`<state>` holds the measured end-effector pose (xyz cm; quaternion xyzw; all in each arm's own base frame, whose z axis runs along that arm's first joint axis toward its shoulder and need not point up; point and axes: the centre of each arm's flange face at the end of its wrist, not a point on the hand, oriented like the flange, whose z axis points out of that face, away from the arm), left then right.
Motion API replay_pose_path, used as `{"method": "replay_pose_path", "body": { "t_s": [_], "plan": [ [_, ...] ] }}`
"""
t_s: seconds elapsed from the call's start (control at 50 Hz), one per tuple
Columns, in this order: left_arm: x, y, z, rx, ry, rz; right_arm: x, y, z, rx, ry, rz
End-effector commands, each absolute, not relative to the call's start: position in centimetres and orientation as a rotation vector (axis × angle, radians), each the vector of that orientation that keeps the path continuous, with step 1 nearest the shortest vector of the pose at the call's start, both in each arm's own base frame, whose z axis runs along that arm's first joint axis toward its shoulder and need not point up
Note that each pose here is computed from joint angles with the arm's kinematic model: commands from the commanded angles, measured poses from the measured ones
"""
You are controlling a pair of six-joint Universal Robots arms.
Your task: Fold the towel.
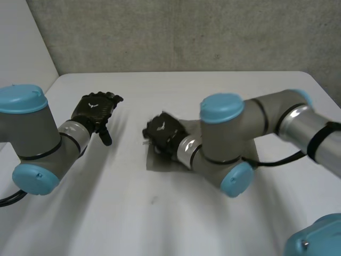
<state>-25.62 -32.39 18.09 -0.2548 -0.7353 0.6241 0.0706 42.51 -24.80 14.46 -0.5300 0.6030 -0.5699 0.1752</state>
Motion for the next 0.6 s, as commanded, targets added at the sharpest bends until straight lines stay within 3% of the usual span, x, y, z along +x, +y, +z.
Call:
{"method": "replay_pose_path", "body": {
  "t_s": [0.02,0.1,0.14,0.26,0.3,0.46,0.6],
  "plan": [
    [-25.7,-32.3,18.2,-0.768,-2.204,1.882,41.9,-24.6,15.8,-1.487,1.748,-1.596],
    [-25.8,-32.3,18.5,-0.770,-2.196,1.888,40.6,-25.6,18.4,-1.420,1.767,-1.648],
    [-26.1,-32.2,18.7,-0.774,-2.184,1.894,37.5,-27.6,20.0,-1.303,1.860,-1.665],
    [-26.3,-32.0,19.4,-0.776,-2.160,1.911,33.6,-28.5,20.5,-1.192,1.988,-1.636],
    [-26.9,-31.5,19.6,-0.793,-2.139,1.909,30.7,-28.9,18.8,-1.157,2.109,-1.581],
    [-27.5,-30.8,19.4,-0.813,-2.128,1.892,25.2,-29.4,14.4,-1.076,2.280,-1.566],
    [-27.6,-30.6,19.2,-0.819,-2.132,1.881,23.2,-29.4,12.5,-1.139,2.300,-1.657]
  ]
}}
